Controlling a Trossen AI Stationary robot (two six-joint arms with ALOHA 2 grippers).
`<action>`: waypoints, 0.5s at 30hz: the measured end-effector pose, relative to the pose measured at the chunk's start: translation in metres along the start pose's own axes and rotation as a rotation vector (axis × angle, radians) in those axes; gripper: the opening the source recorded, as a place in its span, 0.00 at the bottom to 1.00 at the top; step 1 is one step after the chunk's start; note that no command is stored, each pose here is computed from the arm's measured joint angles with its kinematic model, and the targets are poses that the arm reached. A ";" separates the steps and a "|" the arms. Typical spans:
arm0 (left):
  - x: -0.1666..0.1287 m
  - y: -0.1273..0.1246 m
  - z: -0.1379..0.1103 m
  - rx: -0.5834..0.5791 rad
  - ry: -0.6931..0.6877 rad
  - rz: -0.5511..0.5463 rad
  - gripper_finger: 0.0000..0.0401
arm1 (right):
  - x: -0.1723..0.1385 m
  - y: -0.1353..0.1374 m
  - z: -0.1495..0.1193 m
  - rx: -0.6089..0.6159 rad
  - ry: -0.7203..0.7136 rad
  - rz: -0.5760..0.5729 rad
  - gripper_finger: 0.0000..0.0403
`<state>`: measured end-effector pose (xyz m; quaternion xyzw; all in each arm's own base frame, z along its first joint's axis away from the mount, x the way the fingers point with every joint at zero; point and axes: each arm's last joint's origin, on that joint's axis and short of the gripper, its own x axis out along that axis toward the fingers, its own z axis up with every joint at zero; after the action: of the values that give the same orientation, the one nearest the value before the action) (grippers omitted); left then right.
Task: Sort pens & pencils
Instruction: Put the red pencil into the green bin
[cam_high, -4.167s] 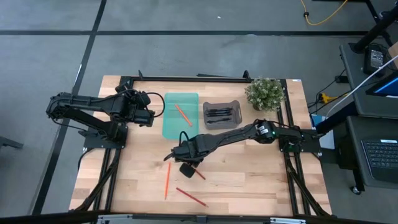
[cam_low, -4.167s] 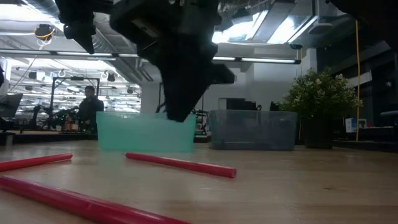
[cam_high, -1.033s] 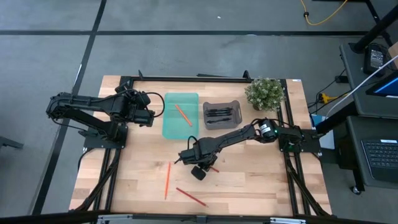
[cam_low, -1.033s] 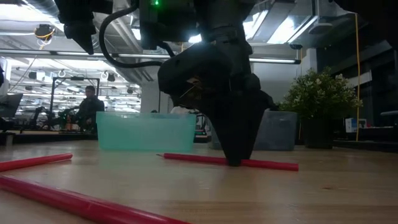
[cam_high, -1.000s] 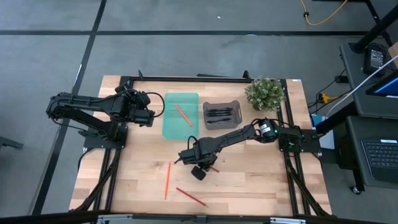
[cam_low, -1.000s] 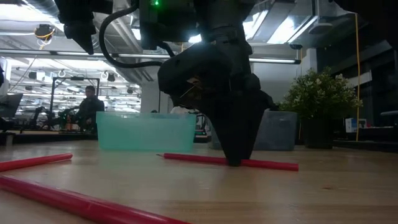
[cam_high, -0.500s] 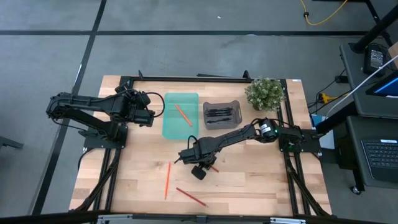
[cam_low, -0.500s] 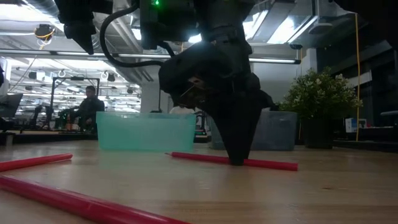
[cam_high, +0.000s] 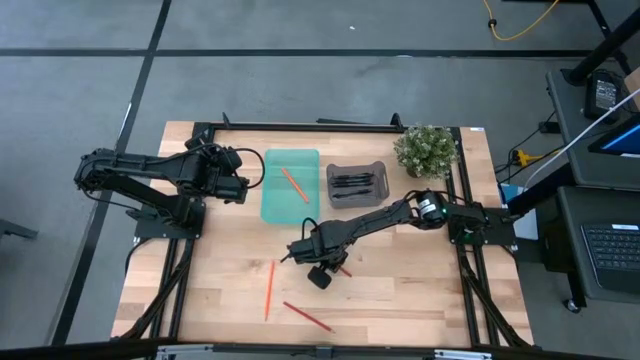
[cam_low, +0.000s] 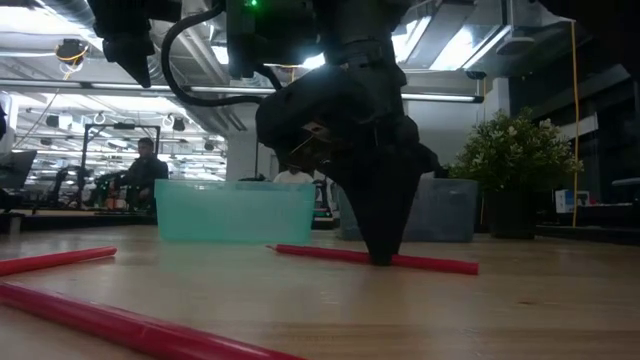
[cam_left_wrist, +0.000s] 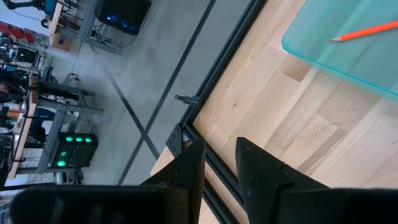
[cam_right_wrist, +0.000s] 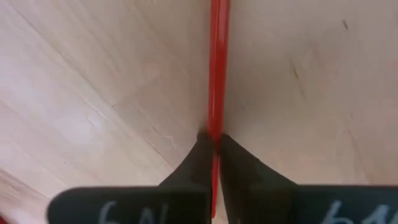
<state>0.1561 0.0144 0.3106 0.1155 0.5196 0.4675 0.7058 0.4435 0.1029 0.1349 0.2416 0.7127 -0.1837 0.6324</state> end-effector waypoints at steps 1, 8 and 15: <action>0.000 0.000 0.000 0.000 0.000 0.000 0.21 | -0.001 0.001 0.000 -0.001 -0.003 0.002 0.03; 0.000 0.000 0.000 0.000 0.000 0.000 0.21 | -0.012 0.001 0.004 0.003 -0.059 -0.032 0.03; 0.000 0.000 0.000 0.000 0.000 0.000 0.21 | -0.022 0.005 0.004 -0.003 -0.069 -0.023 0.02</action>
<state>0.1562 0.0142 0.3105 0.1156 0.5195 0.4674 0.7059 0.4515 0.1022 0.1566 0.2262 0.6932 -0.1980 0.6550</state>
